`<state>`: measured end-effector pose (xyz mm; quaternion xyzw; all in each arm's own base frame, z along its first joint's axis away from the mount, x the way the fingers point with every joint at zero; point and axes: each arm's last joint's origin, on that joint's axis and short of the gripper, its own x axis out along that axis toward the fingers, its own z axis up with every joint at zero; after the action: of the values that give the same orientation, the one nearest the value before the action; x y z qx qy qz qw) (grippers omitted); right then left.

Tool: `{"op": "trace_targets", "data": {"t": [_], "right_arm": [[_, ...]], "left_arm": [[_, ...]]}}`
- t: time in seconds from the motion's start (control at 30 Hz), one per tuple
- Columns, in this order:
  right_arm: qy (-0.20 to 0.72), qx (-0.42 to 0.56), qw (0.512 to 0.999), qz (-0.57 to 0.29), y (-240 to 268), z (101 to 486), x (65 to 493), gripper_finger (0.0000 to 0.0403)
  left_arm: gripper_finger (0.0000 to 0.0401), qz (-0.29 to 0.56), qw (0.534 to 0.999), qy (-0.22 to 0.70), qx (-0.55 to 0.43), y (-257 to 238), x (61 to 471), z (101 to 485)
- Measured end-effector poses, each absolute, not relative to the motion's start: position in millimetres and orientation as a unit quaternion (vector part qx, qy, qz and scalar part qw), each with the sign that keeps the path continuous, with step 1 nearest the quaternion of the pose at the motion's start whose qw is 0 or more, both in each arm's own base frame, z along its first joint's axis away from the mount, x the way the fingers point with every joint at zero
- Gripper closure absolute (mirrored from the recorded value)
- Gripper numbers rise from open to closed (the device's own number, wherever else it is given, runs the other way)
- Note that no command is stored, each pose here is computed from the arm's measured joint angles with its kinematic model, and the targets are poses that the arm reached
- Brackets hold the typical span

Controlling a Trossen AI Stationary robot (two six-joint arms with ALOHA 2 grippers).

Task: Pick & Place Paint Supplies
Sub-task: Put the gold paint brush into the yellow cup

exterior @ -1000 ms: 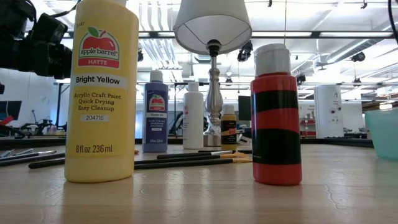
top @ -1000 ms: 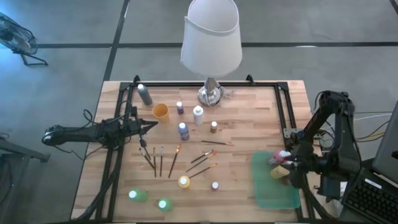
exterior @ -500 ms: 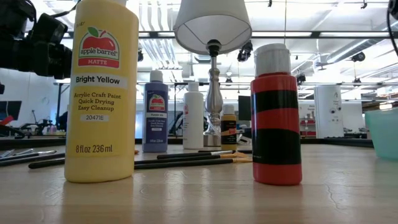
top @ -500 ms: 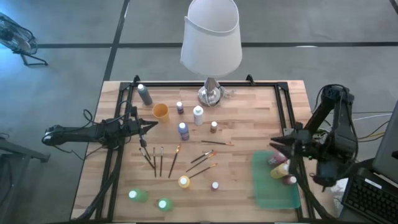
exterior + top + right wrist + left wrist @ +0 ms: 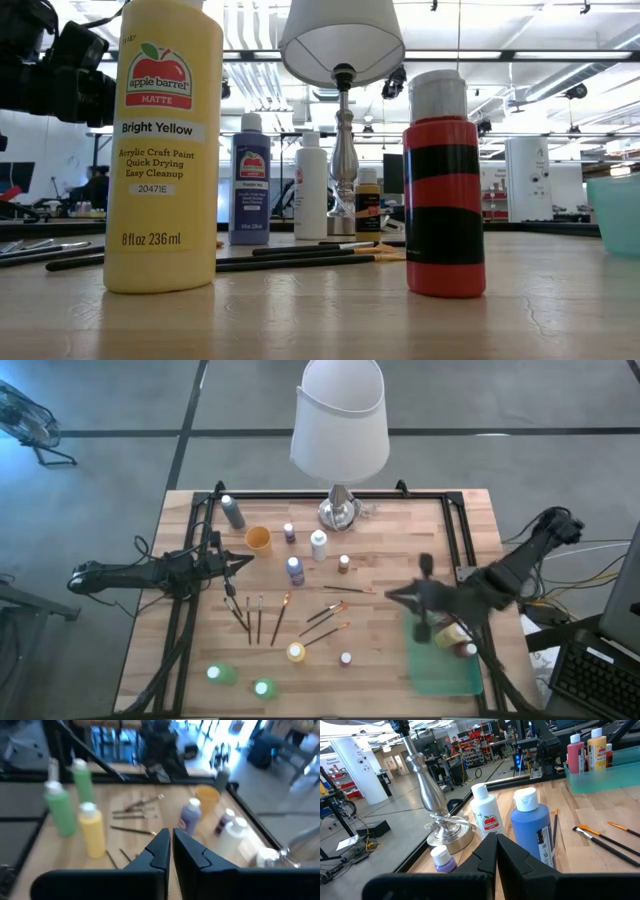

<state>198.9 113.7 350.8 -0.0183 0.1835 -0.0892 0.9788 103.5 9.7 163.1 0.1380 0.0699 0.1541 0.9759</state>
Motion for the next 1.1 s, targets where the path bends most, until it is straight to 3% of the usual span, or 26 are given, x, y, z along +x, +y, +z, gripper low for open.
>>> {"op": "trace_targets", "data": {"t": [0.2,1.1], "right_arm": [[0.208,-0.033,0.97,-0.118,71,350,218,0.0394],[0.203,-0.066,0.939,-0.271,-51,358,229,0.0394]], "left_arm": [[0.0388,0.154,0.976,0.07,0.138,10,104,163],[0.0388,0.154,0.976,0.07,0.138,10,104,163]]}}
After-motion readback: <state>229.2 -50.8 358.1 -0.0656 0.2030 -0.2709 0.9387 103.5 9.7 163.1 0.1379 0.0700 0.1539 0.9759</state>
